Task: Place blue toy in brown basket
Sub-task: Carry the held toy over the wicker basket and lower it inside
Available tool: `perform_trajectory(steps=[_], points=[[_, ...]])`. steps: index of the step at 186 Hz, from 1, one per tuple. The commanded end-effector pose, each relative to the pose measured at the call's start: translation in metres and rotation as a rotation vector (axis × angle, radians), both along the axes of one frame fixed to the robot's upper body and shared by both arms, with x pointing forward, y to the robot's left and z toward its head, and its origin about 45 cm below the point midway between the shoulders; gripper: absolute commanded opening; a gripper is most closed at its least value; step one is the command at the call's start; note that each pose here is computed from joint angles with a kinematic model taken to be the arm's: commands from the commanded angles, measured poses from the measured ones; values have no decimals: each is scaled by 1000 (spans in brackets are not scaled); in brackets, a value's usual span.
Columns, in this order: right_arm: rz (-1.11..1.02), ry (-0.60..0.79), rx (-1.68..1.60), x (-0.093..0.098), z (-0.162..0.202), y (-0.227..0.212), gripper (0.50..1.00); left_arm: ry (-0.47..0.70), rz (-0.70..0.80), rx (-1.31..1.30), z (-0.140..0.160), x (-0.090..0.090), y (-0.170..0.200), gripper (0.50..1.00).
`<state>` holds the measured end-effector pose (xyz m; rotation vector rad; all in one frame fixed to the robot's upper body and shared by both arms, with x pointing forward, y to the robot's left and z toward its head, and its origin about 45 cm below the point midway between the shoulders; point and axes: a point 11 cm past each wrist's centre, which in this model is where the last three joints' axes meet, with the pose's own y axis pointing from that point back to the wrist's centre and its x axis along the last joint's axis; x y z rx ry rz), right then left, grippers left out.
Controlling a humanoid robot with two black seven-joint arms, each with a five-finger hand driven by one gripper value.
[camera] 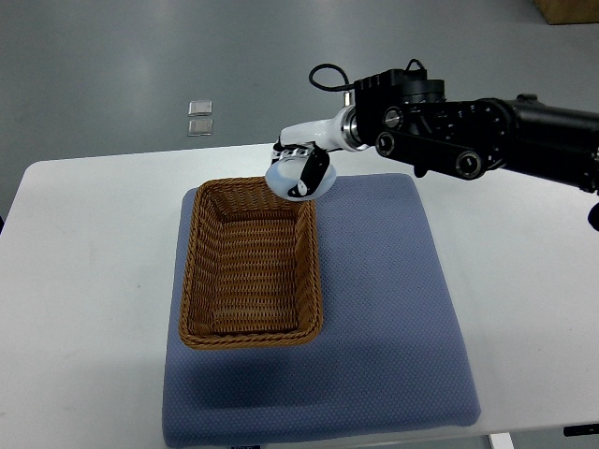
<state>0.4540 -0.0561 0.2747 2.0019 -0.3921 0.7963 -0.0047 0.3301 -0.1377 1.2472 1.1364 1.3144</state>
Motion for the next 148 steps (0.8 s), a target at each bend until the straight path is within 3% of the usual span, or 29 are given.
perform_trajectory(steps=[1,27,93,148], points=[[39,38,40,-15,-6,31,658,1,0,2,0,0,1,1000],[9,57,64,-13,-12,31,660,-1,0,2,0,1,1,1000],[-95,130,86,-20,-67,6,680,0,0,1,0,0,0,1000],[-141,171,172,-20,-61,11,699,-1,0,-1,0,1,0,1000]])
